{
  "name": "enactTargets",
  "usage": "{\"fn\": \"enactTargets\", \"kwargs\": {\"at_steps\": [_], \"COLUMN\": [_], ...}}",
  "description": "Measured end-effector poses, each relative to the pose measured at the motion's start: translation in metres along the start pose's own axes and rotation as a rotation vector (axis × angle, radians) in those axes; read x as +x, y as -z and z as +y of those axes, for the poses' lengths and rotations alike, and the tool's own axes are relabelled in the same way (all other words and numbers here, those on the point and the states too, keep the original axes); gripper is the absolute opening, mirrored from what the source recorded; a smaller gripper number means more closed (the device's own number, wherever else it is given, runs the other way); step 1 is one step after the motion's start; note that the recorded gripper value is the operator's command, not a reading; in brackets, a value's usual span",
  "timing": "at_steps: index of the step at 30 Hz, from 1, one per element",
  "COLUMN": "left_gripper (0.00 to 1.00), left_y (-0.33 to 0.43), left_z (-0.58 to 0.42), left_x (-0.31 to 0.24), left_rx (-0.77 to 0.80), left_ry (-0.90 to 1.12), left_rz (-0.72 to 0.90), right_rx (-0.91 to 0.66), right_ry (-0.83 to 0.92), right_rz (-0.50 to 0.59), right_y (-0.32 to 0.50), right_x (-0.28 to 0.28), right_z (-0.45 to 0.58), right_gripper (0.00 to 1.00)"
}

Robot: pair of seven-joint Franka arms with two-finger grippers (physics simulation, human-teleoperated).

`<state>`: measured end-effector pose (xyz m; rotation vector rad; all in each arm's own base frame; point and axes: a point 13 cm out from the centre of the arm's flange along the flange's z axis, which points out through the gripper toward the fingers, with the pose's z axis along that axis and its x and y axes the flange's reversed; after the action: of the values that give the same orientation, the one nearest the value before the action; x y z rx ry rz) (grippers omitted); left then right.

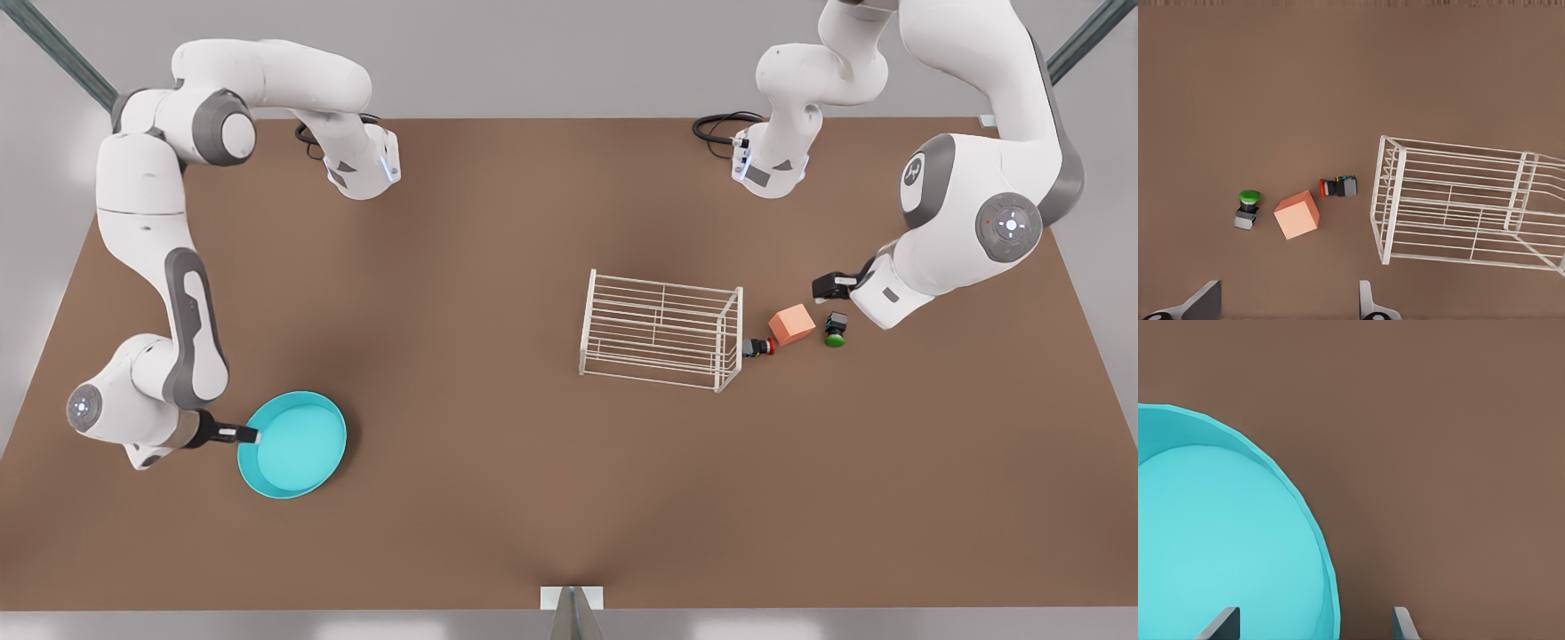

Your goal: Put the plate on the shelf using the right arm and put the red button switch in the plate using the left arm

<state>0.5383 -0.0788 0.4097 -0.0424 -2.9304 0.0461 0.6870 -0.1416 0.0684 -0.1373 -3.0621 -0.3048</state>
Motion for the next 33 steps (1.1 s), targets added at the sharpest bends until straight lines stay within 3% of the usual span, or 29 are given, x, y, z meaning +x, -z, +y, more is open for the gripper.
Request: {"fn": "enactTargets", "kwargs": {"at_steps": [2, 5, 12, 17, 25, 29, 33], "left_gripper": [1.00, 1.00, 1.00, 1.00, 1.00, 1.00, 1.00], "left_y": [0.000, -0.001, -0.003, -0.005, -0.018, -0.098, -0.152], "left_z": [0.000, -0.001, 0.000, 0.003, 0.021, 0.015, -0.032], "left_x": [0.000, 0.000, 0.001, 0.002, 0.003, 0.057, 0.050], "left_rx": [-0.001, -0.004, -0.007, -0.008, -0.013, 0.002, 0.009], "left_ry": [-0.001, 0.000, 0.006, 0.014, 0.081, 0.215, 0.378], "left_rz": [0.000, 0.001, 0.006, 0.012, 0.020, 0.083, 0.050], "right_rx": [-0.038, -0.055, -0.086, -0.092, -0.113, -0.117, -0.160], "right_ry": [0.009, 0.028, 0.070, 0.094, 0.141, 0.167, 0.199], "right_rz": [-0.005, -0.017, -0.018, -0.015, -0.021, -0.032, -0.031], "right_y": [-0.010, -0.012, -0.021, -0.027, -0.010, 0.017, 0.048], "right_x": [0.000, -0.002, -0.001, 0.000, -0.002, -0.007, -0.007], "right_z": [0.000, -0.004, -0.002, -0.001, 0.010, 0.020, 0.051], "right_gripper": [0.82, 0.63, 0.50, 0.26, 0.23, 0.23, 0.23]}}
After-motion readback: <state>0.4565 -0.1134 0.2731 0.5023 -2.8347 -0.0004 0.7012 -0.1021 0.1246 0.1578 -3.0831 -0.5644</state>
